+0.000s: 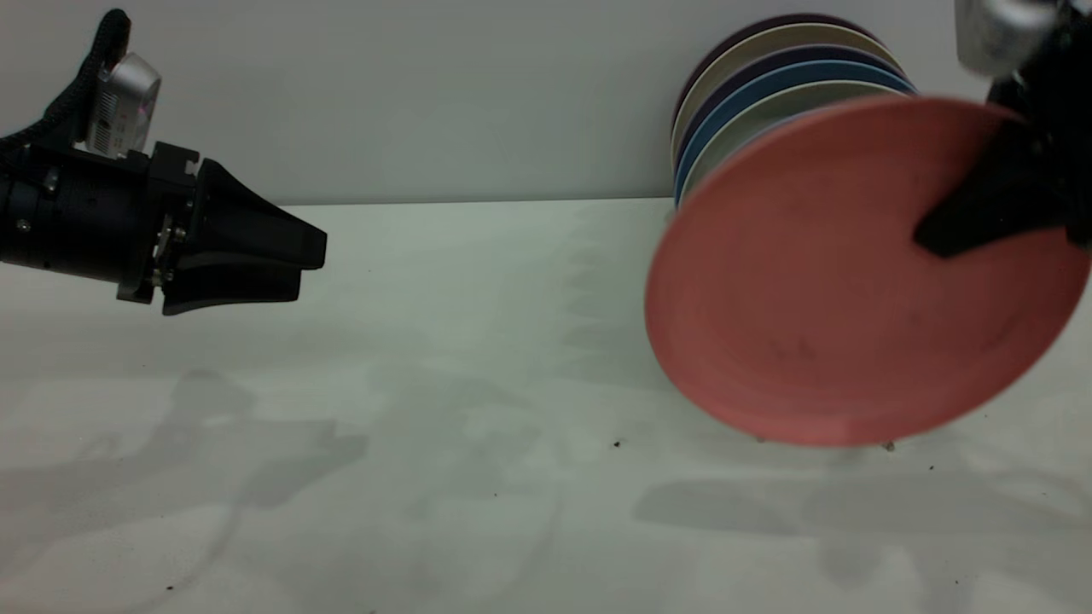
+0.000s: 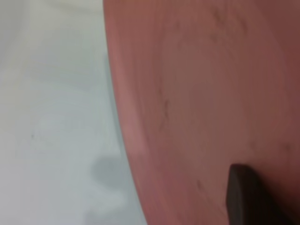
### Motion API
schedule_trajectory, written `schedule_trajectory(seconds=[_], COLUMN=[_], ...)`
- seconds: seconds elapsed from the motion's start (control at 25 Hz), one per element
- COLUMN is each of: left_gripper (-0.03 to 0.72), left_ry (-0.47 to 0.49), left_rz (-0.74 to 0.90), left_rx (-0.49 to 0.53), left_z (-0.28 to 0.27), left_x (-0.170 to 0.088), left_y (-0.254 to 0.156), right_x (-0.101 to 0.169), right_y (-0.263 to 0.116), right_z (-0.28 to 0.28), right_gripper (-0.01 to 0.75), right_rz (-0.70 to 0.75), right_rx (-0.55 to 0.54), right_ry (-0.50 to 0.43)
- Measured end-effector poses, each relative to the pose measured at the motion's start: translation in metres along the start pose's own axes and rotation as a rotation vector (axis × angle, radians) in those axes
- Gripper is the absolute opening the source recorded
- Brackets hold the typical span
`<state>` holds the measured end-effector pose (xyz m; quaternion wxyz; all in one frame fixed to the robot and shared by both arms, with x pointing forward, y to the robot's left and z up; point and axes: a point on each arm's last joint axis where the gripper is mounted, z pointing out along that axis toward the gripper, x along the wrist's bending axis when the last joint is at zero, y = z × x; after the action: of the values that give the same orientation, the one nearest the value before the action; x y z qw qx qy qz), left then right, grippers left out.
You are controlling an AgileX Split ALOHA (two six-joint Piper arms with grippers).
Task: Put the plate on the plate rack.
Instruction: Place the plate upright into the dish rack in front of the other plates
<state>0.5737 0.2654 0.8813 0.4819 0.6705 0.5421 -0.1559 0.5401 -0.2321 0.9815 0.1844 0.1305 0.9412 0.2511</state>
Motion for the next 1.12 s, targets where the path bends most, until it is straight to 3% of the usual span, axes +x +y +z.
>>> schedule_trajectory(seconds=[0.56, 1.12], left_gripper=[0.526, 0.526], left_ry=[0.001, 0.002], left_rz=[0.007, 0.0], left_rx=[0.031, 0.043], left_z=[0.0, 0.0], left_x=[0.0, 0.0], left_y=[-0.003, -0.004], right_x=[-0.037, -0.052], right_y=[0.006, 0.007], right_z=[-0.025, -0.012], right_gripper=[0.118, 0.118], right_rz=[-0.004, -0.015], right_rx=[-0.04, -0.037], right_ry=[-0.083, -0.083])
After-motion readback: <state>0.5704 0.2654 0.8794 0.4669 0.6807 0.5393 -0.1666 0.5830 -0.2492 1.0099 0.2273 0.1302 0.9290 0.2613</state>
